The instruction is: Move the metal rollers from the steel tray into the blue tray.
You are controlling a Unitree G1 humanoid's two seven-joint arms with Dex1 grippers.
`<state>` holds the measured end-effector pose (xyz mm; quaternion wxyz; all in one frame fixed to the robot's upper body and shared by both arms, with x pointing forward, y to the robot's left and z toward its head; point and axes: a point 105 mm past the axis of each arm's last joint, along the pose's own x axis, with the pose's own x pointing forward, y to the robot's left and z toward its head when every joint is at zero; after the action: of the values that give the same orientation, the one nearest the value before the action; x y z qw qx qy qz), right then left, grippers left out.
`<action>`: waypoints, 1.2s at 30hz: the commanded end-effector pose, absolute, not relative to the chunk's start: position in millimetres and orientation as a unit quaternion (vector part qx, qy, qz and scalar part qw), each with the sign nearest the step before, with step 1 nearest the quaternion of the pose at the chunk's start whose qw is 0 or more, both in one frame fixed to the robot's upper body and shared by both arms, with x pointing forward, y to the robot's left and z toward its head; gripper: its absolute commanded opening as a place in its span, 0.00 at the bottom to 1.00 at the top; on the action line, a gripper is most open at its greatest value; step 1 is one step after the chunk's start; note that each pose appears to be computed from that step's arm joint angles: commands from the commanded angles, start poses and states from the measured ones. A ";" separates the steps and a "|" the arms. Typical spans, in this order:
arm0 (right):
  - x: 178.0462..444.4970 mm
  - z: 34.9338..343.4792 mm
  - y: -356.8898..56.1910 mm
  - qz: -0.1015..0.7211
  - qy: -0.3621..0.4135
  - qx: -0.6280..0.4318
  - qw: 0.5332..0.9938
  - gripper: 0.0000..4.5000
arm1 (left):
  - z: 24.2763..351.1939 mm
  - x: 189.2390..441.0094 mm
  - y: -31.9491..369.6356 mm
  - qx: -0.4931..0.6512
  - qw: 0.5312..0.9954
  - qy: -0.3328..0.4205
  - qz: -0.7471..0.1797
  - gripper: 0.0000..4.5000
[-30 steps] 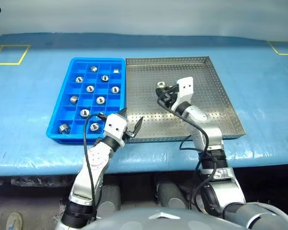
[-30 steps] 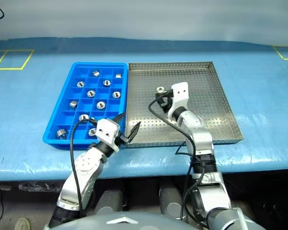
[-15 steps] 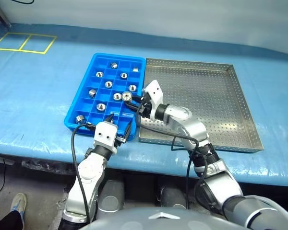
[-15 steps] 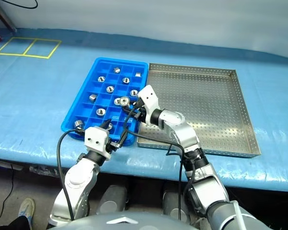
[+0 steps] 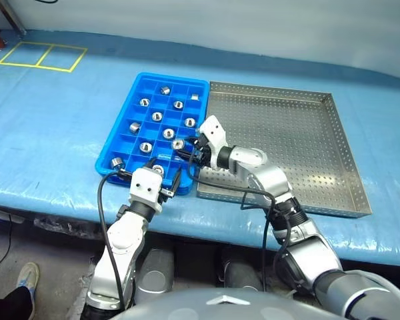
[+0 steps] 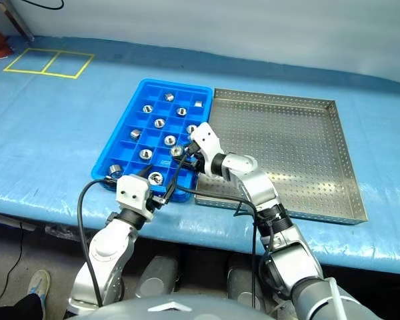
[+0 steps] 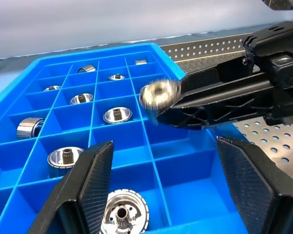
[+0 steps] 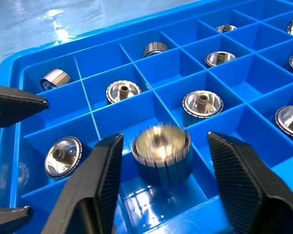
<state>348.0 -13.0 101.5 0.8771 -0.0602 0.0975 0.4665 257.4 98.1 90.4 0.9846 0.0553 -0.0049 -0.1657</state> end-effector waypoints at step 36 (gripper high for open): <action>306.3 123.8 -139.5 0.205 -0.009 0.003 0.979 1.00 | 99.8 309.4 59.1 0.082 0.948 -0.071 -0.299 0.99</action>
<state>308.7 -139.9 102.3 0.9787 -0.0003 0.0354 0.2023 307.6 58.6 90.4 0.9489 0.0814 -0.0474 -0.3012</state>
